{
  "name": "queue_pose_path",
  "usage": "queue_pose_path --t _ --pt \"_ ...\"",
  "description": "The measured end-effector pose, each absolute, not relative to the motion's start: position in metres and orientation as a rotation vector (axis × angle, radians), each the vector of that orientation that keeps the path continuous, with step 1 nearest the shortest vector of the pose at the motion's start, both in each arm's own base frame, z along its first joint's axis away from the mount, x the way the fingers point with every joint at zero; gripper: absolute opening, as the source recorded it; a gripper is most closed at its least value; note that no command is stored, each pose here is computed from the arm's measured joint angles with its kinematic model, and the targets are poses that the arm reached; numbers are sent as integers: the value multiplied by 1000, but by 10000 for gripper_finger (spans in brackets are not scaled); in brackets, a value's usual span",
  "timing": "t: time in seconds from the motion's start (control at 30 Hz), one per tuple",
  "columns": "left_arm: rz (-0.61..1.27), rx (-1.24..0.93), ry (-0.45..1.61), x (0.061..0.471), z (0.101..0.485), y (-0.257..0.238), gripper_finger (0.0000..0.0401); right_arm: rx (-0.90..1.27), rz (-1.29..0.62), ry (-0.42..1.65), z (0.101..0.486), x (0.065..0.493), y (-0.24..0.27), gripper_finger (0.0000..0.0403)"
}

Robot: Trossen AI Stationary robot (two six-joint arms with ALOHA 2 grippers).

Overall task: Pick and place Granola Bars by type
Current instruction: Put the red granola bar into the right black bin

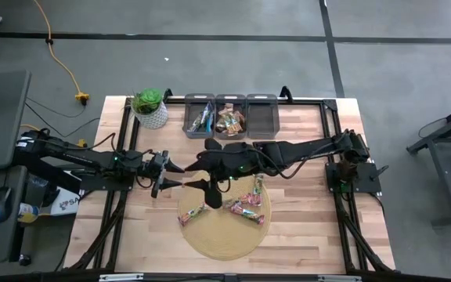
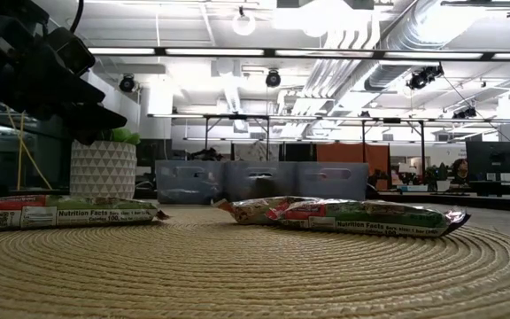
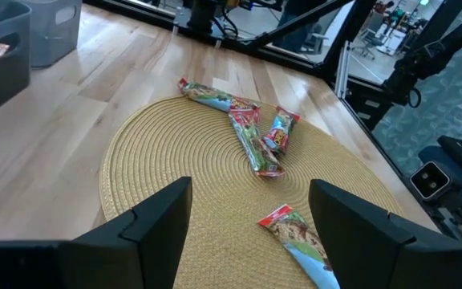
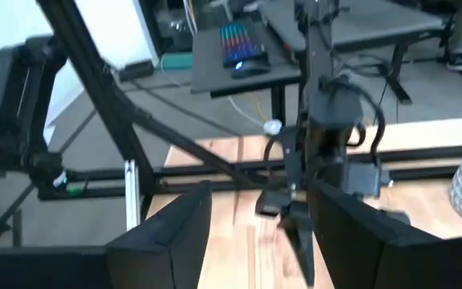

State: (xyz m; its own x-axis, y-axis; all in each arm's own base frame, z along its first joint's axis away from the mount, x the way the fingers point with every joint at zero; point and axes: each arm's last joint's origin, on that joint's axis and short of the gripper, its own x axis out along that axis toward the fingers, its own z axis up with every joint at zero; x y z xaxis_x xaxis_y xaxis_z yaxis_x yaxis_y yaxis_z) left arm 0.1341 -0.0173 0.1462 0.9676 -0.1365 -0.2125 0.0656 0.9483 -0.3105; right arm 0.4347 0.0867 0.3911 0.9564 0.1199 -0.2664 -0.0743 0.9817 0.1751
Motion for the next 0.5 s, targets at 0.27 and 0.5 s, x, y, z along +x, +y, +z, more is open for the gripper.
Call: queue_pose_path --t 0.27,0.5 --pt "-104 -307 236 134 146 -17 248 169 83 255 392 438 78 193" --pt "-103 -306 236 134 146 -17 248 200 104 368 349 466 67 193"
